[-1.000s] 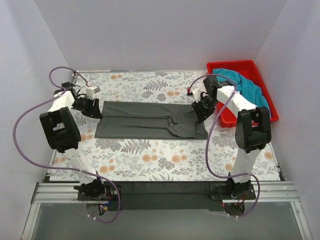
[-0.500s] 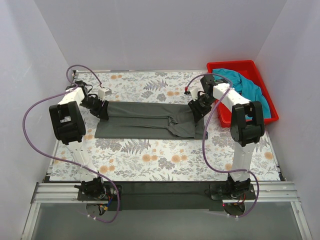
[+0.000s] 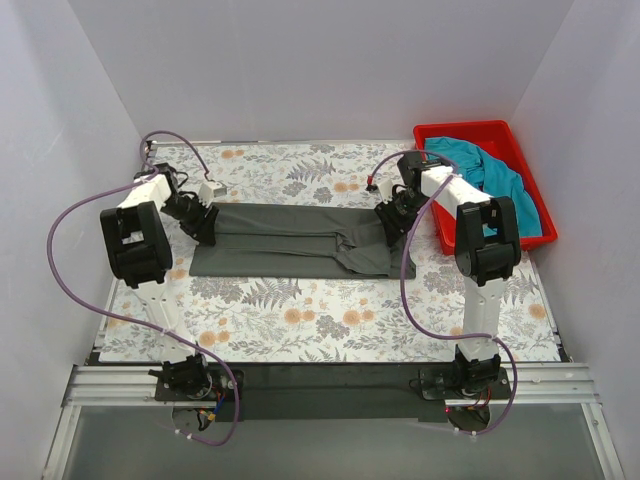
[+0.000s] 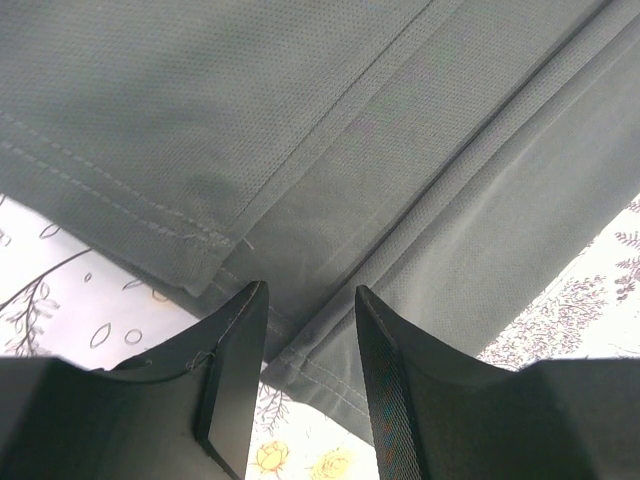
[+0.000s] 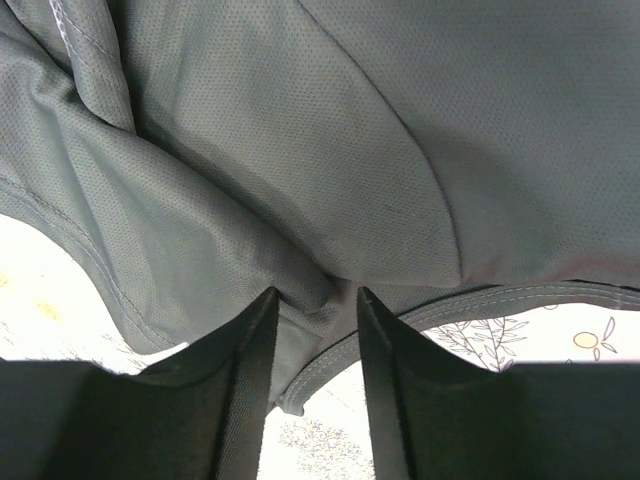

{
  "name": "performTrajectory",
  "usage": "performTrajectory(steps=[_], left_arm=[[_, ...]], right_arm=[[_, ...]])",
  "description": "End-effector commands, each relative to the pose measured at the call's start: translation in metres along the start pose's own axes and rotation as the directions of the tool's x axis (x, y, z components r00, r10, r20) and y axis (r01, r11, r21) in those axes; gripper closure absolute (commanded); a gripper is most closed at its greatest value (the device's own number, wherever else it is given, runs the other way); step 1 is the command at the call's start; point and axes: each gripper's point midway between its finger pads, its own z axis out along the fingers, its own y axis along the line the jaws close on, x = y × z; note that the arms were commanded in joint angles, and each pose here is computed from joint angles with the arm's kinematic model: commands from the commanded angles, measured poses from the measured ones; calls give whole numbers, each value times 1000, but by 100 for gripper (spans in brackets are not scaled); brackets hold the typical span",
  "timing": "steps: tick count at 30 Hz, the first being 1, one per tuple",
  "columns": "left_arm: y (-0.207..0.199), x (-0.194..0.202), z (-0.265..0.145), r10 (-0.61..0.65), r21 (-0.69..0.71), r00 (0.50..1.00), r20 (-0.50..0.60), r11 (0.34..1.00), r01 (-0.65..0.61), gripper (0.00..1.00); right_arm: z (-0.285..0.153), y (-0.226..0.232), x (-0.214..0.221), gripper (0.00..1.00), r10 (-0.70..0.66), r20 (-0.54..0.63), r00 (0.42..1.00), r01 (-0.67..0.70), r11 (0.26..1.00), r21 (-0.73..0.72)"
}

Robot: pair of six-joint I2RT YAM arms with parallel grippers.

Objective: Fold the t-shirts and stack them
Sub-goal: Fold the tshirt

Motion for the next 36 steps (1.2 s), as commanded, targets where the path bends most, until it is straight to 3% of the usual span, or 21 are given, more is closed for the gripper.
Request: performTrajectory(steps=[1, 4, 5, 10, 19, 36], left_arm=[[4, -4, -3, 53, -11, 999, -12, 999, -53, 61], [6, -1, -1, 63, -18, 998, -24, 998, -64, 63], [6, 0, -1, 64, -15, 998, -28, 998, -64, 63], [3, 1, -4, 96, 0, 995, -35, 995, -96, 68], [-8, 1, -17, 125, 37, 990, -57, 992, -123, 67], [9, 19, -11, 152, -13, 979, -139, 988, -155, 69]], right_arm=[[-7, 2, -14, 58, -28, 33, 999, 28, 1000, -11], [-7, 4, -13, 73, -36, 34, 999, 37, 999, -18], [-7, 4, -13, 83, -37, 34, 999, 38, 999, -14], [-9, 5, -10, 99, -38, 31, 999, 39, 999, -16], [-9, 7, -8, 99, -39, 30, 999, 40, 999, -18], [-8, 9, -3, 99, -41, 21, 999, 41, 999, -22]])
